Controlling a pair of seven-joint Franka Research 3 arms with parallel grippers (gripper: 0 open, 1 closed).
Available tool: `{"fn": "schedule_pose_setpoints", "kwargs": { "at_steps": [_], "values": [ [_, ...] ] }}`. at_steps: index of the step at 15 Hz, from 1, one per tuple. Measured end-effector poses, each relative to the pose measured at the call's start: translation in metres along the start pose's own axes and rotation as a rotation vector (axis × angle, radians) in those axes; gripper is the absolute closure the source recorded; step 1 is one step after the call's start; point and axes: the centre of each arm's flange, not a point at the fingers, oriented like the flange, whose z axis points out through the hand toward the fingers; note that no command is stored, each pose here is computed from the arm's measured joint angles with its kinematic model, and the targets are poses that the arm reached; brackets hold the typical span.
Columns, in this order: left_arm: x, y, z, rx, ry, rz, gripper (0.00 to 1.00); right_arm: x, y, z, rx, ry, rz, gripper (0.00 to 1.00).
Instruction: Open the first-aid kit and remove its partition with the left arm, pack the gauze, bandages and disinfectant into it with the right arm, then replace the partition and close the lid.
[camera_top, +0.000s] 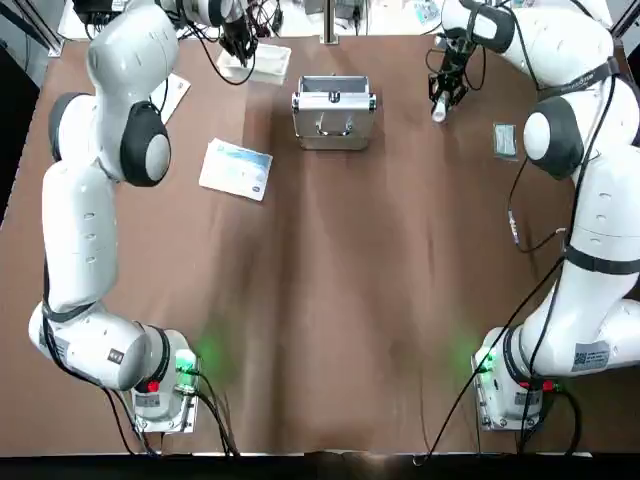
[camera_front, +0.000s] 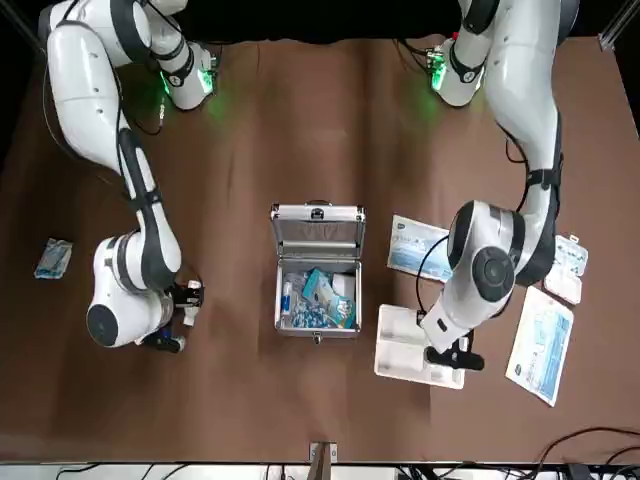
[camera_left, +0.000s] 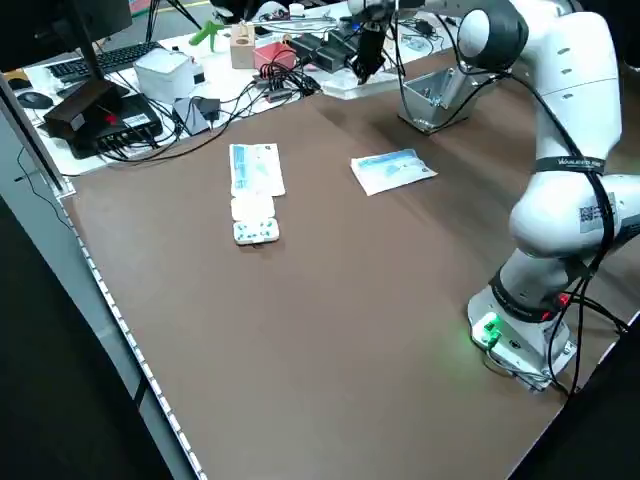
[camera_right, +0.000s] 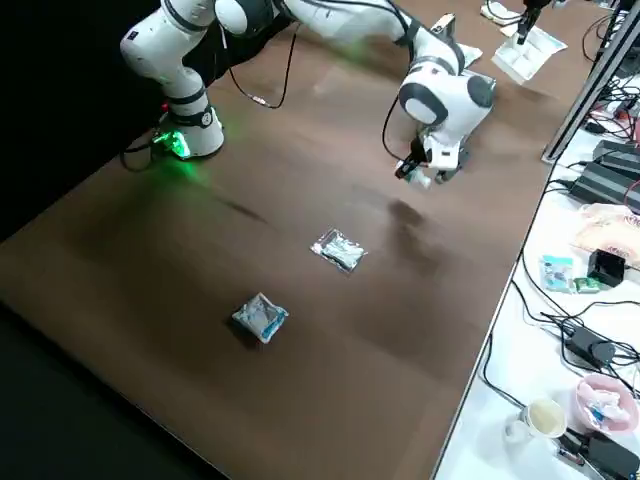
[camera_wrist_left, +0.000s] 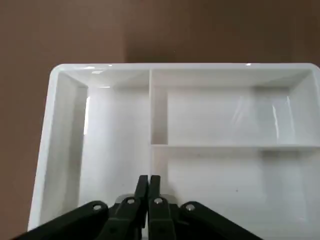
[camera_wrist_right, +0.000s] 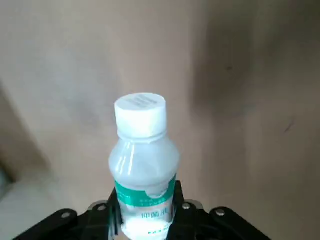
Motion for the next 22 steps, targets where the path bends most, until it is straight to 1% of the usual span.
{"fn": "schedule_pose_setpoints", "kwargs": {
  "at_steps": [3, 6, 8, 9, 10, 13, 14, 16, 18, 20, 22],
  "values": [
    [0.005, -0.001, 0.036, 0.016, 0.034, 0.012, 0.97, -0.030, -0.054, -0.029, 0.047, 0.021, 0.025, 0.60],
    [0.007, -0.008, 0.059, 0.018, 0.044, 0.004, 0.97, -0.058, -0.107, -0.036, 0.079, 0.020, 0.029, 0.60],
    [0.007, -0.011, 0.065, 0.018, 0.044, -0.012, 0.97, -0.073, -0.134, -0.035, 0.086, 0.020, 0.003, 0.60],
    [0.007, -0.014, 0.067, 0.019, 0.041, -0.031, 0.97, -0.079, -0.149, -0.035, 0.094, 0.036, -0.010, 0.60],
    [0.007, -0.018, 0.068, 0.020, 0.039, -0.049, 0.97, -0.084, -0.165, -0.034, 0.110, 0.068, -0.017, 0.60],
    [0.006, -0.026, 0.075, 0.019, 0.041, -0.080, 0.97, -0.099, -0.216, -0.035, 0.183, 0.186, -0.008, 0.60],
    [0.004, -0.026, 0.079, 0.019, 0.043, -0.086, 0.97, -0.105, -0.231, -0.033, 0.205, 0.216, -0.006, 0.60],
    [0.000, -0.026, 0.091, 0.016, 0.054, -0.092, 0.97, -0.115, -0.253, -0.026, 0.229, 0.245, -0.010, 0.60],
    [-0.004, -0.027, 0.100, 0.015, 0.055, -0.096, 0.95, -0.121, -0.267, -0.010, 0.221, 0.242, -0.025, 0.60],
    [-0.004, -0.027, 0.101, 0.014, 0.060, -0.101, 0.80, -0.119, -0.271, 0.004, 0.210, 0.240, -0.028, 0.60],
    [-0.002, -0.029, 0.096, 0.012, 0.072, -0.104, 0.61, -0.113, -0.267, 0.011, 0.204, 0.241, -0.021, 0.60]
  ]
}}
